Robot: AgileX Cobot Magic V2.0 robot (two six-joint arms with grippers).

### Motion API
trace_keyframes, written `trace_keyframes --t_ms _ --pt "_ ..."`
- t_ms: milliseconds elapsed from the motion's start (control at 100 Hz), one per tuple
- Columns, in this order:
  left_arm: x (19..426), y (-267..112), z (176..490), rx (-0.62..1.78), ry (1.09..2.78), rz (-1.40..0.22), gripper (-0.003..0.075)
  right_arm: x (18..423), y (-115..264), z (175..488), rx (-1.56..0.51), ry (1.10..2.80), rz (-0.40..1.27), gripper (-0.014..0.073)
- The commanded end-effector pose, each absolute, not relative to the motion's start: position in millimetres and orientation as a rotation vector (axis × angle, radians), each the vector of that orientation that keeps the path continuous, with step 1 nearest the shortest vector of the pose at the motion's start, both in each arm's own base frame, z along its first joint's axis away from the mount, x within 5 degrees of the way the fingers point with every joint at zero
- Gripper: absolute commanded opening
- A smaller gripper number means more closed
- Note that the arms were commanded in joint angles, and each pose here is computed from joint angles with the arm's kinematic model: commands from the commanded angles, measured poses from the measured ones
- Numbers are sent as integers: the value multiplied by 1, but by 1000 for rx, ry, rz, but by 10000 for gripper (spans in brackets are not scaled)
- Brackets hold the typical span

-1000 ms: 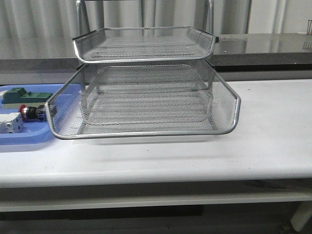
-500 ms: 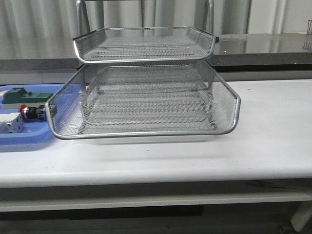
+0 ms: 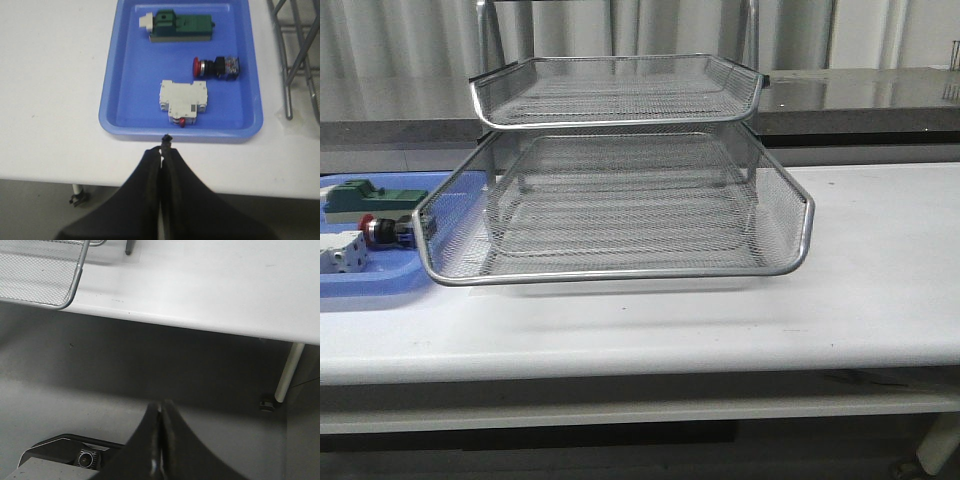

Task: Place button on rack with both arms
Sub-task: 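Release the pulled-out tray and withdraw the right gripper, then lower the left gripper onto the red push button and grasp it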

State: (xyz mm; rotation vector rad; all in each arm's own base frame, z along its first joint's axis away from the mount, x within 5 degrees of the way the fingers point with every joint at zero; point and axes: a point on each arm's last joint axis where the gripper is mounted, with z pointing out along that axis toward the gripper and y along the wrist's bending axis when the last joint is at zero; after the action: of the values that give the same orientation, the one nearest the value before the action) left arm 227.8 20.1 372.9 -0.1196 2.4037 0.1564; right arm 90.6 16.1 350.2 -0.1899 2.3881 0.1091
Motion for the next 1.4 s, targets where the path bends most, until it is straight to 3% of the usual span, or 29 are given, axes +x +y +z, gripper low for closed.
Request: trace_keyframes --t_ms 0,260,330,420,590,670,1050,1390 --pt "248 20 385 -62 2404 182 -20 93 15 363 -180 2304 101 -67" --pt "285 21 366 13 2549 196 -17 93 15 363 -180 2304 101 -67" --pt "287 20 364 32 2560 190 15 93 15 363 -180 2304 101 -67" --pt "287 18 363 100 2567 184 142 93 15 363 -180 2304 101 -67" --pt "287 18 363 105 2568 183 538 93 15 363 -180 2304 101 -67" --pt "287 18 363 105 2568 183 634 93 15 363 -180 2304 101 -67" --pt "290 18 363 119 2542 185 638 93 15 363 -180 2304 101 -67" --pt "341 14 349 476 2449 230 640 93 15 363 -180 2304 101 -67"
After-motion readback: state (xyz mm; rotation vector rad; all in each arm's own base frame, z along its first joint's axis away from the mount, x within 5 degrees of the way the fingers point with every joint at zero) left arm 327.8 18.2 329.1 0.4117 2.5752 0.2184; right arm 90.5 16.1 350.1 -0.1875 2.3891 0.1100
